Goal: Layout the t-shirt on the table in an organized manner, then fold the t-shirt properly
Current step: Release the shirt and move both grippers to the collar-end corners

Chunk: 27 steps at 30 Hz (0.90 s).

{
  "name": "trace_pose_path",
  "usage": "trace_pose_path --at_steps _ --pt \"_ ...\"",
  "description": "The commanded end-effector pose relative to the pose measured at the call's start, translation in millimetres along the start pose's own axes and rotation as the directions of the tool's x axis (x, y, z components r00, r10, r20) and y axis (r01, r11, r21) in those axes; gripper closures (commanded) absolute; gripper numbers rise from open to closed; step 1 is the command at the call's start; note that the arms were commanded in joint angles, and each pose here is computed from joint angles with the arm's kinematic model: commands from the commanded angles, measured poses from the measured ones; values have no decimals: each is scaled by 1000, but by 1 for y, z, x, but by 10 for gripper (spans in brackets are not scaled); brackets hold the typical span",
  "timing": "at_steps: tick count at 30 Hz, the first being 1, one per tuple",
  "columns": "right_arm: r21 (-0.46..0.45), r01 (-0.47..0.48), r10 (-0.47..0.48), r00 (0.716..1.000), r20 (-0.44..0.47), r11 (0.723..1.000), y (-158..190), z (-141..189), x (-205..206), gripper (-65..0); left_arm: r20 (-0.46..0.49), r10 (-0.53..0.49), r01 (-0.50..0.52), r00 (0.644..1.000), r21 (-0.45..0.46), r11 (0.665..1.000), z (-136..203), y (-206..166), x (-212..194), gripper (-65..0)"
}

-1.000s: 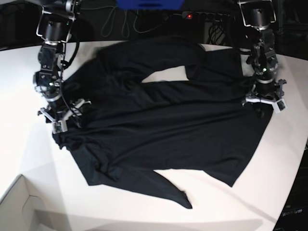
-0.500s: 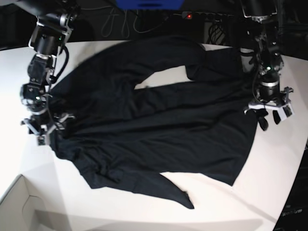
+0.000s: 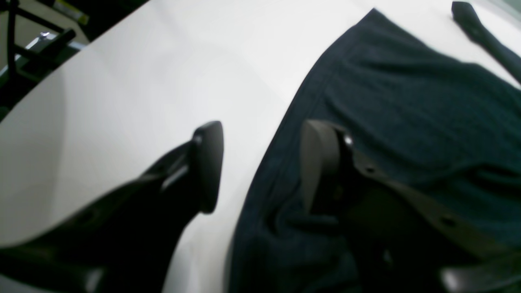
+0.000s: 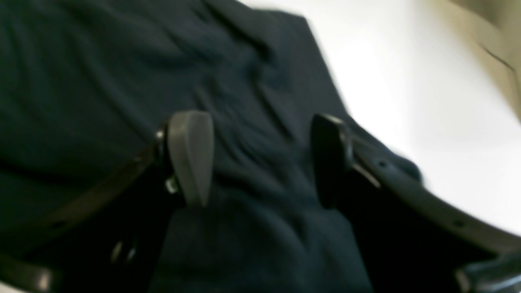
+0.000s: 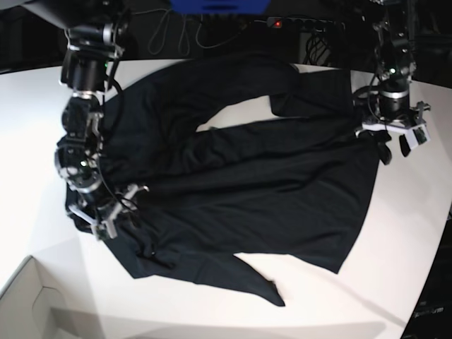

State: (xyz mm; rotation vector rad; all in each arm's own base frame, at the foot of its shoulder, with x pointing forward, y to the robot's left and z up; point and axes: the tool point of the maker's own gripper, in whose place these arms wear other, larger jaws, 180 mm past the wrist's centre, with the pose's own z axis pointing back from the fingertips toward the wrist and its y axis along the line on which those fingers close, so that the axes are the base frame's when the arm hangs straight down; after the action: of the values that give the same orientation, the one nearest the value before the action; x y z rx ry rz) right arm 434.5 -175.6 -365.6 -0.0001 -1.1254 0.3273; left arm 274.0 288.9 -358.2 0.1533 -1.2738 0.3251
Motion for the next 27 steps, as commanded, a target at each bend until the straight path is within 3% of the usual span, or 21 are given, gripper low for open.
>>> trace_pose_path --at_steps 1,8,12,14,16,19,27 --pt "-4 2 -2 999 42 1000 -7 -8 19 -384 52 -13 13 999 7 1000 4 7 15 -299" --pt "106 111 -100 990 -104 988 15 -59 -1 -383 31 -9 5 999 105 994 29 42 8 -299" --pt "124 163 -153 984 -90 979 18 -71 -3 -383 3 -16 15 1000 145 989 42 59 -1 -299" --pt "59 177 -174 983 -53 983 4 -74 -3 -383 -11 -20 21 1000 153 988 47 63 -6 -299" --pt "-83 173 -174 985 -3 981 -22 -76 1 -384 -27 -25 29 999 156 987 51 65 -11 -299" --pt "-259 156 -147 988 55 953 -56 -70 6 -385 -50 -29 36 998 147 989 56 64 -18 -299" --pt "-300 150 -91 975 203 942 -74 -59 47 -385 -64 4 4 998 120 993 61 45 -28 -299"
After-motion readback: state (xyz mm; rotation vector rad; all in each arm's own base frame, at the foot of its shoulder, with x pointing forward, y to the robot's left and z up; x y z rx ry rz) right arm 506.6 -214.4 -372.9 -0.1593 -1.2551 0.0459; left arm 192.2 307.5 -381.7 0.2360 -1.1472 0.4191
